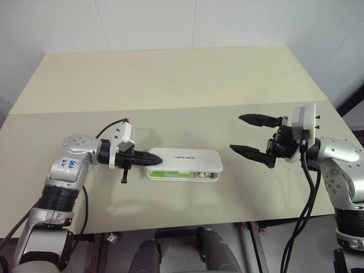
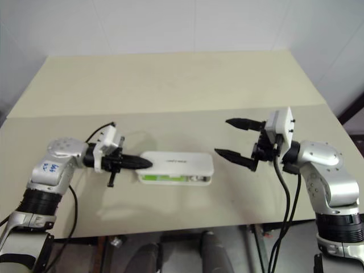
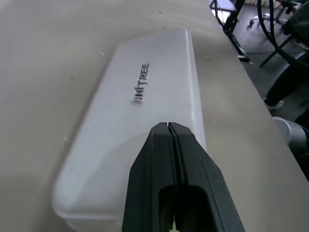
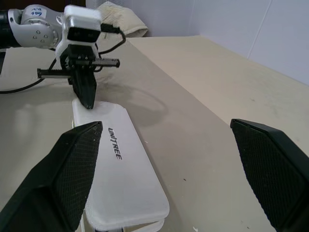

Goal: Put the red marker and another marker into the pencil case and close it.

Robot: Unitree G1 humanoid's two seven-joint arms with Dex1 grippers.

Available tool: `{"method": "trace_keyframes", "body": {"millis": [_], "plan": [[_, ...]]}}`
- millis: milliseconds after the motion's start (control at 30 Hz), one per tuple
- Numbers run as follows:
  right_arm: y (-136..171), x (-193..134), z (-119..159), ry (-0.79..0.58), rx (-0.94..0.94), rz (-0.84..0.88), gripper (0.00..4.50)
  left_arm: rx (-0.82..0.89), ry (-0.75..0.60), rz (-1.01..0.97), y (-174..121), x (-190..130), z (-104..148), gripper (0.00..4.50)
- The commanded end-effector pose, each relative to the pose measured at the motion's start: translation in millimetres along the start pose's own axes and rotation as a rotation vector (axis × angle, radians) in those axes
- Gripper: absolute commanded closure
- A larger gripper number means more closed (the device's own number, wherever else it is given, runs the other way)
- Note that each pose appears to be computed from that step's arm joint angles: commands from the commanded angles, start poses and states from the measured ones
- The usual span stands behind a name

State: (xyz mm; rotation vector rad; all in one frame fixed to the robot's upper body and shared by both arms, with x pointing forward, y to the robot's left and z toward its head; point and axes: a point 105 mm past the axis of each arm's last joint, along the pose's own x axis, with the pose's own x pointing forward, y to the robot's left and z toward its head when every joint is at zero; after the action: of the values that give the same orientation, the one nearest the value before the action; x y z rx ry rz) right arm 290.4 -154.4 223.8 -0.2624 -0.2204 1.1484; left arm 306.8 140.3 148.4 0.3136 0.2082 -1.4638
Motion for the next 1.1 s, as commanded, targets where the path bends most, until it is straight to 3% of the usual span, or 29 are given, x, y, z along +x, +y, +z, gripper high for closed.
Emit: {"method": "trace_keyframes", "body": {"millis": [33,833,1100], "plan": [[2.1,1.5,8.3,-0.033,-0.042,-0.005,0.0,0.005,0.053,-0.022,-9.1,9.0,-7.1,4.45],[13.4,7.1,2.2,-0.066,0.002,-0.002,0.0,-0.13,0.147,0.039,-3.4,32.6,-28.1,4.45],[10.7,7.2,-2.7,-0.047,0.008,0.012,0.0,-0.031,-0.073,0.143,9.0,10.9,16.3,4.45]]}}
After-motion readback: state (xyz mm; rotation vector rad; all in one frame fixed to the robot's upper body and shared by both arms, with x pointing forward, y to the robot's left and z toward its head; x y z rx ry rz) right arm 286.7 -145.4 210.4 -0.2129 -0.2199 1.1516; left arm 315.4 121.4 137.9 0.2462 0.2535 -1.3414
